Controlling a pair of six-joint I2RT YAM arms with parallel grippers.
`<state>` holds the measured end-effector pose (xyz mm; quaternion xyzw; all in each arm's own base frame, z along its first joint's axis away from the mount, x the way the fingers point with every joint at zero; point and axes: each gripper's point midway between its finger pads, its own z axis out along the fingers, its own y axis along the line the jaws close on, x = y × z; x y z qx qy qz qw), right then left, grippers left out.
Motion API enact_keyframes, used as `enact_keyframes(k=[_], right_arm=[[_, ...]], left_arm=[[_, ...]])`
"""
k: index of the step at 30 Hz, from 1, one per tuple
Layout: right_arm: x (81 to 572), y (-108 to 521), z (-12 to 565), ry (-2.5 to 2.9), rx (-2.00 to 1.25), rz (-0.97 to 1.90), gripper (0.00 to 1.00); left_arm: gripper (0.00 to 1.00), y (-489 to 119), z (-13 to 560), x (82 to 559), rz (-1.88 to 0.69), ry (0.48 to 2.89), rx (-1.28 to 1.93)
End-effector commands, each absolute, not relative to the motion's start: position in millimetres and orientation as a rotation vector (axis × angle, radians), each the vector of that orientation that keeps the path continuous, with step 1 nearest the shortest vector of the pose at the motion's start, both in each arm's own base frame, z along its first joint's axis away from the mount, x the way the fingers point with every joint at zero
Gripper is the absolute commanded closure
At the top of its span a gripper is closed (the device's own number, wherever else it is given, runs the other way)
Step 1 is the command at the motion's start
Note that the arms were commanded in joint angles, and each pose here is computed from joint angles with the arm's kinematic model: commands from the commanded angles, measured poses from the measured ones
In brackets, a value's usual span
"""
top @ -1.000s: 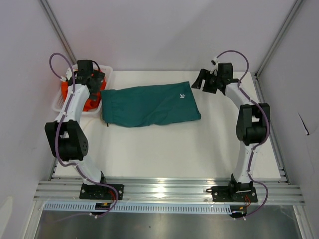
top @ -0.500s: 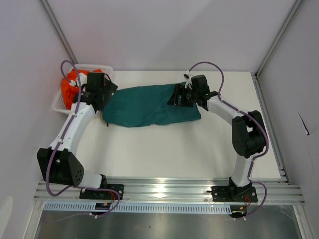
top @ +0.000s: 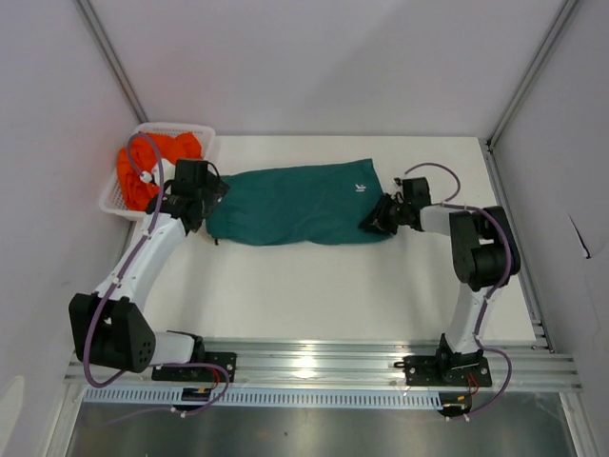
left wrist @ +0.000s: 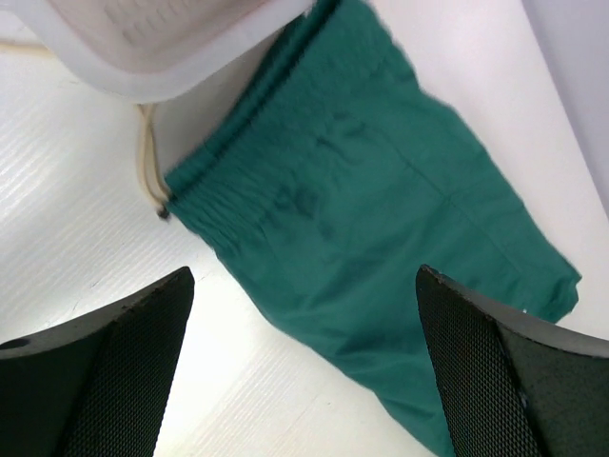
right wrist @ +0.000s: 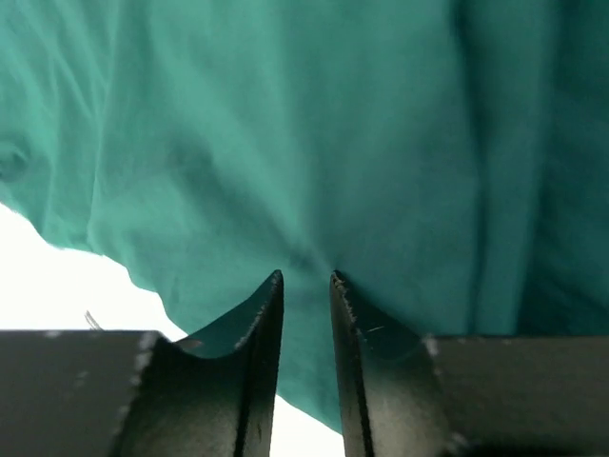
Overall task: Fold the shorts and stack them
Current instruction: Fold the shorts
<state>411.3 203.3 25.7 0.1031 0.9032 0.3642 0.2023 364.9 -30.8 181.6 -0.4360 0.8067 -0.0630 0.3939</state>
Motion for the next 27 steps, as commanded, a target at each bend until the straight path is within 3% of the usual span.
enact_keyframes(k=[1,6,12,18,27], right_arm=[[401.9,152.1,25.2,2.491,0.443,0.906,0.72],[402.7,84.1,52.1,2.402,0.585,0.787,0.74],[420.0,87.2,102.3,2.360,0.422,0.720,0.61],[415.4,191.5,145.9,2.332,0.055,0.795,0.53],[419.6,306.1,139.4,2.307,-0.200,0.958,0.53]], left_arm=[[0.01,-29.8,202.5,367.6,-0.172,1.979,-1.059],[0.01,-38.0,198.6,370.4,-0.166,1.984,-1.034],[0.01,-58.9,175.6,381.9,-0.178,2.091,-0.935],[0.01,-76.2,157.3,395.4,-0.223,2.189,-0.773],[0.03,-67.1,130.6,418.8,-0.341,2.226,-0.718]])
